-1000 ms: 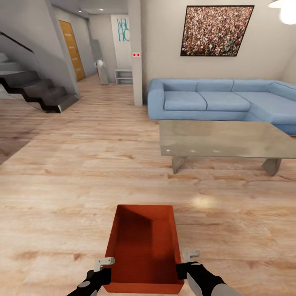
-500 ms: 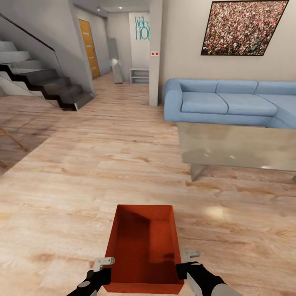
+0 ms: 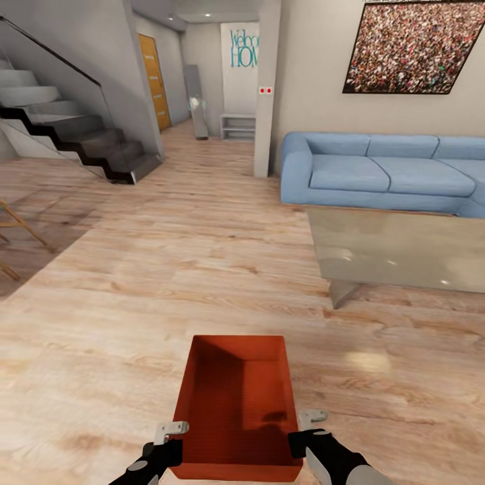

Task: Move the two storage containers from the living room to the garage. In the garage, place one container on the floor and stack the other container on top of it (either order is fine).

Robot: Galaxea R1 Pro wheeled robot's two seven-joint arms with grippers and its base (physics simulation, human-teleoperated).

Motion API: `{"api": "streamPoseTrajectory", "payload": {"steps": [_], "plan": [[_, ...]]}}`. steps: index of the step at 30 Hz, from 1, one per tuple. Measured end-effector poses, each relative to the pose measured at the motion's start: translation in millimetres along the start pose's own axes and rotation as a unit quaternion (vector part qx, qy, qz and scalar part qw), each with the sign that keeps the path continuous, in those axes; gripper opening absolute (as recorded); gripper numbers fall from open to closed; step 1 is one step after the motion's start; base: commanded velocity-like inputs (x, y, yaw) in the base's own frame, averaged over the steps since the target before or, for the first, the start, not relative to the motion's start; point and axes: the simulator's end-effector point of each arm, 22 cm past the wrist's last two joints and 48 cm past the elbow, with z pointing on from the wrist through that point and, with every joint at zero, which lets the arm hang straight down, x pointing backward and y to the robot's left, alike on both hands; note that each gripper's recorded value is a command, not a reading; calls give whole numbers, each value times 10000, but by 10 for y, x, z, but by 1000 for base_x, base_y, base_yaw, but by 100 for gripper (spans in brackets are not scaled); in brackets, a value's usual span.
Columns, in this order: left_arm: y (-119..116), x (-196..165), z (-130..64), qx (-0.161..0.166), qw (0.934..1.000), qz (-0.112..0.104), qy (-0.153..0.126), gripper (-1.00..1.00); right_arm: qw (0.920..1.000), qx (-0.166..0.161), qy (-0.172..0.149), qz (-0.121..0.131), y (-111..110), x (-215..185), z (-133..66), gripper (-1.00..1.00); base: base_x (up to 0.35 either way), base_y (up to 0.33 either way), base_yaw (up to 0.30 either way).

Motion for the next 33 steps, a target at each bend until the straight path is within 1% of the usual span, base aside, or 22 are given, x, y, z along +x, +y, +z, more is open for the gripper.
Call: {"api": "streamPoseTrajectory", "payload": {"steps": [7,13,21,33], "plan": [[-9,-47,-16,14,10000,0,-47,-100,10000,-11,-47,19,6,-42,-26,-100,115,282,118],[-12,-89,-31,17,10000,3,-87,-100,10000,-2,-90,17,-4,-79,-50,-100,189,284,120],[-18,-143,-51,22,9999,7,-143,-100,9999,9,-145,12,-13,-128,-81,-100,260,245,103],[-34,-218,-80,35,9997,15,-220,-100,9998,11,-220,18,-16,-192,-124,-100,288,198,12]]}}
